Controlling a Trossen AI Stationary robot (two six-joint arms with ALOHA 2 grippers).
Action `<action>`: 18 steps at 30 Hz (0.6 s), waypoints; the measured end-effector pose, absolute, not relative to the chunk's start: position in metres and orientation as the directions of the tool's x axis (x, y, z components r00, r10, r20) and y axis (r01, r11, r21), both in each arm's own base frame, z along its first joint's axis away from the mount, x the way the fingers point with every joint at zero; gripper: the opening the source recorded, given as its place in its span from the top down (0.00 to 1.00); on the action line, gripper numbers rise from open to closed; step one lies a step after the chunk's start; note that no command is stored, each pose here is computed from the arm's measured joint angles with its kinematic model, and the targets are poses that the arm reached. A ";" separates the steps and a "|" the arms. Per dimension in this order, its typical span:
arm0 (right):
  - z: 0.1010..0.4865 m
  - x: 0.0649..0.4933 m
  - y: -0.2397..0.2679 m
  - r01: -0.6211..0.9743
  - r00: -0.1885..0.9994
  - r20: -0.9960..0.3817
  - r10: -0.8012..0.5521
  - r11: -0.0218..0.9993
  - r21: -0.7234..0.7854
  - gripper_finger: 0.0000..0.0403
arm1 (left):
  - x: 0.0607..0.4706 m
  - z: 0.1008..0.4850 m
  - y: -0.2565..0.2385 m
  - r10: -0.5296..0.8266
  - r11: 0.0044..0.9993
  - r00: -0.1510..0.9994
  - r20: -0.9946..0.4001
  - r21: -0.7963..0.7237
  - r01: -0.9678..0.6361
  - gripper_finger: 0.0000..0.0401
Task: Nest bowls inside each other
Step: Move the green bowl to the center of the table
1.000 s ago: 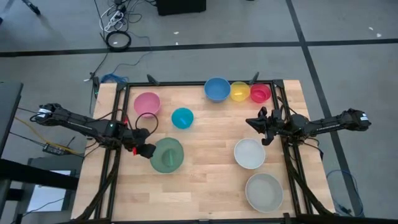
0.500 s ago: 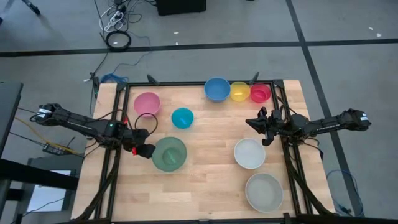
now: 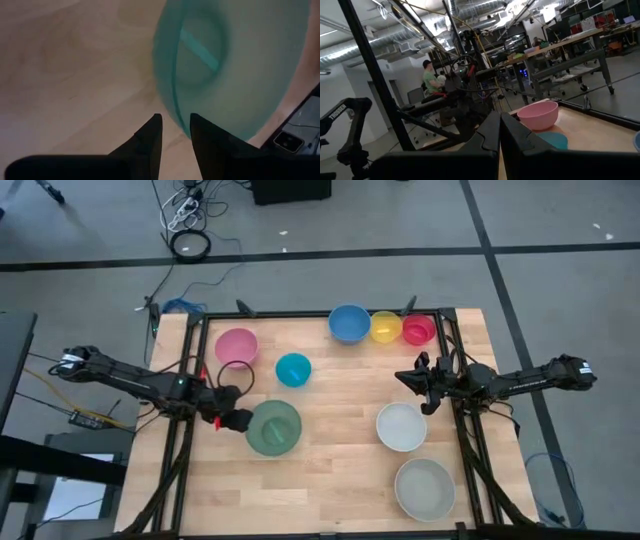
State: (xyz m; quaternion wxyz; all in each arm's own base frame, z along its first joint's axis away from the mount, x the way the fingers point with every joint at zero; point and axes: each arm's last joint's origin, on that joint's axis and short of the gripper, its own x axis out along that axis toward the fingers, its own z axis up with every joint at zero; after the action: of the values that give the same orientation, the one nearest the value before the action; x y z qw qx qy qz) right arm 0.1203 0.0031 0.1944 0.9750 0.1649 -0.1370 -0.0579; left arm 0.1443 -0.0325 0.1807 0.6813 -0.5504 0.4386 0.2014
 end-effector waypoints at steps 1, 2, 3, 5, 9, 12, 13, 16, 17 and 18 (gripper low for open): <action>0.194 0.120 0.003 0.068 0.956 0.248 -0.158 0.939 0.337 0.99 | 0.146 0.180 -0.033 -0.206 0.313 0.537 -0.818 -0.575 -0.756 0.73; 0.194 0.120 0.003 0.067 0.956 0.248 -0.158 0.939 0.337 0.99 | 0.147 0.180 -0.033 -0.202 0.313 0.538 -0.818 -0.575 -0.756 0.73; 0.194 0.120 0.003 0.068 0.956 0.248 -0.158 0.940 0.336 0.99 | 0.148 0.179 -0.033 -0.199 0.313 0.538 -0.819 -0.574 -0.757 0.73; 0.194 0.120 0.003 0.069 0.956 0.249 -0.158 0.941 0.331 0.99 | 0.151 0.177 -0.033 -0.188 0.314 0.535 -0.823 -0.567 -0.761 0.73; 0.194 0.120 0.003 0.070 0.956 0.249 -0.158 0.942 0.329 0.99 | 0.158 0.173 -0.034 -0.176 0.325 0.537 -0.825 -0.563 -0.759 0.74; 0.194 0.120 0.003 0.070 0.956 0.248 -0.158 0.942 0.329 0.99 | 0.163 0.172 -0.035 -0.158 0.335 0.558 -0.815 -0.576 -0.746 0.75; 0.194 0.120 0.003 0.070 0.956 0.249 -0.158 0.942 0.329 0.99 | 0.165 0.171 -0.035 -0.151 0.336 0.565 -0.811 -0.579 -0.743 0.76; 0.194 0.120 0.003 0.070 0.956 0.248 -0.158 0.942 0.329 0.99 | 0.170 0.170 -0.035 -0.131 0.336 0.586 -0.799 -0.592 -0.732 0.80; 0.194 0.120 0.003 0.070 0.956 0.249 -0.158 0.942 0.329 0.99 | 0.171 0.170 -0.035 -0.125 0.337 0.590 -0.798 -0.593 -0.731 0.82; 0.194 0.120 0.003 0.070 0.956 0.249 -0.158 0.942 0.329 0.99 | 0.172 0.170 -0.035 -0.118 0.341 0.593 -0.796 -0.594 -0.729 0.84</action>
State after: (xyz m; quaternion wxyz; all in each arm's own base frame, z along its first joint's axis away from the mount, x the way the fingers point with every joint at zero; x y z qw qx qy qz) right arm 0.1202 0.0031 0.1945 0.9757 0.1606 -0.1371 -0.0582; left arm 0.1717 -0.0351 0.1697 0.7160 -0.5329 0.3975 0.2132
